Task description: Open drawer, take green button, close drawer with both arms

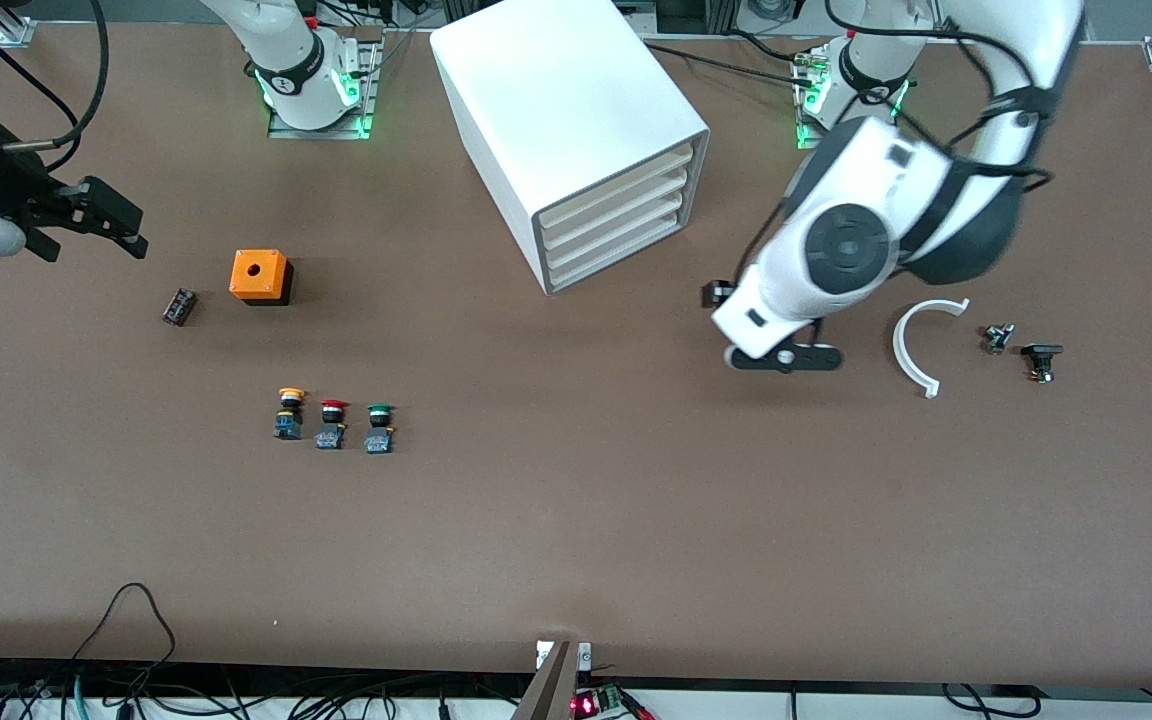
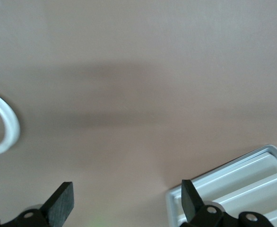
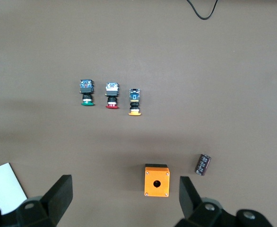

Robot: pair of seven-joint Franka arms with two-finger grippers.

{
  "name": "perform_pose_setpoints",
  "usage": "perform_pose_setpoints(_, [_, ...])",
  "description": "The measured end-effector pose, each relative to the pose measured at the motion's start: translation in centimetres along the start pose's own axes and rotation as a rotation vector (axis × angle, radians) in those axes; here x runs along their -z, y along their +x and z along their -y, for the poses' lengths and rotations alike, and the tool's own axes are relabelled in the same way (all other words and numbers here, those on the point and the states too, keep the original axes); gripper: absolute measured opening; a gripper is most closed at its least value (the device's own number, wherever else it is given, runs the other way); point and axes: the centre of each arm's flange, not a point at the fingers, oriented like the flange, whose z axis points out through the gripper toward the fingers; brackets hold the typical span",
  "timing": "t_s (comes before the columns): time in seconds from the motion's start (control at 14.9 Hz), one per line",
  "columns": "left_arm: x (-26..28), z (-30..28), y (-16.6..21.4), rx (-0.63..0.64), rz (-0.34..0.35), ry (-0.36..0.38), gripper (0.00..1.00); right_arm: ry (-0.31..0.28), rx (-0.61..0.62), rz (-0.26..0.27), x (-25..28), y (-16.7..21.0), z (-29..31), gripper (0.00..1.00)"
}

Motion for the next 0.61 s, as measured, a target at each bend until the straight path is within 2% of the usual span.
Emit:
perform_pose_setpoints(0.13, [3.7, 3.8, 0.5, -0.074, -0.064, 0.013, 1.0, 0.001, 0.0, -0.005, -0.2, 0.2, 0.0, 1.0])
perform_pose_setpoints(0.34, [8.8, 9.3, -0.6, -0.119, -0.143, 0.018, 1.0, 0.002, 0.0, -0.015, 0.2, 0.7, 0.0, 1.0])
perform_pose_setpoints(0.61, [11.9, 15.3, -3.0, -0.108, -0.178, 0.034, 1.0, 0.003, -0.002, -0.003, 0.0, 1.2, -0.2, 1.0])
